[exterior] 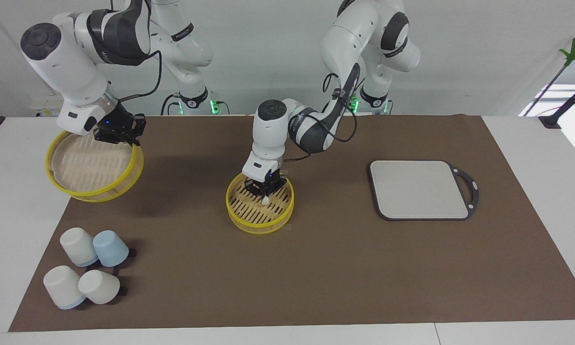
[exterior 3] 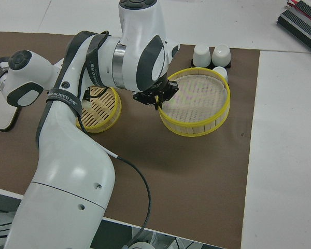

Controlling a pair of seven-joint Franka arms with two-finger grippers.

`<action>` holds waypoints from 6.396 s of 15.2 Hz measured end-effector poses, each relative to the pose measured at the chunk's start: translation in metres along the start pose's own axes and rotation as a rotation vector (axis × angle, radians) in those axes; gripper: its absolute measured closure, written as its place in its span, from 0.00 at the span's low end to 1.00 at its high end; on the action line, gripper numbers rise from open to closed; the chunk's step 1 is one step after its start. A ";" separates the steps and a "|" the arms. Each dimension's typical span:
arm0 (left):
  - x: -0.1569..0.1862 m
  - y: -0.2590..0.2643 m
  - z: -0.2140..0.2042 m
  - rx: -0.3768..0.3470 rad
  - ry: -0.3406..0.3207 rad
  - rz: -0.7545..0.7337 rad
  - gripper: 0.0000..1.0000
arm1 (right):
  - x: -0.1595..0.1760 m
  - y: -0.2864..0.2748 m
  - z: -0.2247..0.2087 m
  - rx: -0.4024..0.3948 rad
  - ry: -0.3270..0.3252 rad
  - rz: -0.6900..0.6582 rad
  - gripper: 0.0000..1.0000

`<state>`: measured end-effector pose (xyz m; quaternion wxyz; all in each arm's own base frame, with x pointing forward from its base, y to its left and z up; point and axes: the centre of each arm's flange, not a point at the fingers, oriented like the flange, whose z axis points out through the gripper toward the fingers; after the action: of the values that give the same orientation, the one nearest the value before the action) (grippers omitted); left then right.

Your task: Place bun in steamer

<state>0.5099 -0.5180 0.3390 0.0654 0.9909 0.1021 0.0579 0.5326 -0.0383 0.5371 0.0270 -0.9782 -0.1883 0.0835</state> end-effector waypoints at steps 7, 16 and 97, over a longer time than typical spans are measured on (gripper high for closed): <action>-0.003 0.002 0.002 0.013 0.016 0.003 0.16 | 0.000 -0.001 0.000 -0.002 0.003 -0.001 0.91; 0.002 0.001 -0.009 0.014 0.023 -0.004 0.00 | 0.007 -0.015 -0.002 -0.008 0.004 -0.009 0.91; 0.161 -0.429 -0.324 0.109 -0.114 0.219 0.00 | 0.188 -0.266 0.071 -0.035 0.228 0.474 0.00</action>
<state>0.5417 -0.0296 0.6142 0.0104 0.9999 -0.0074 0.0024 0.5958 0.2804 0.4605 0.0108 -0.9984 0.0492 -0.0266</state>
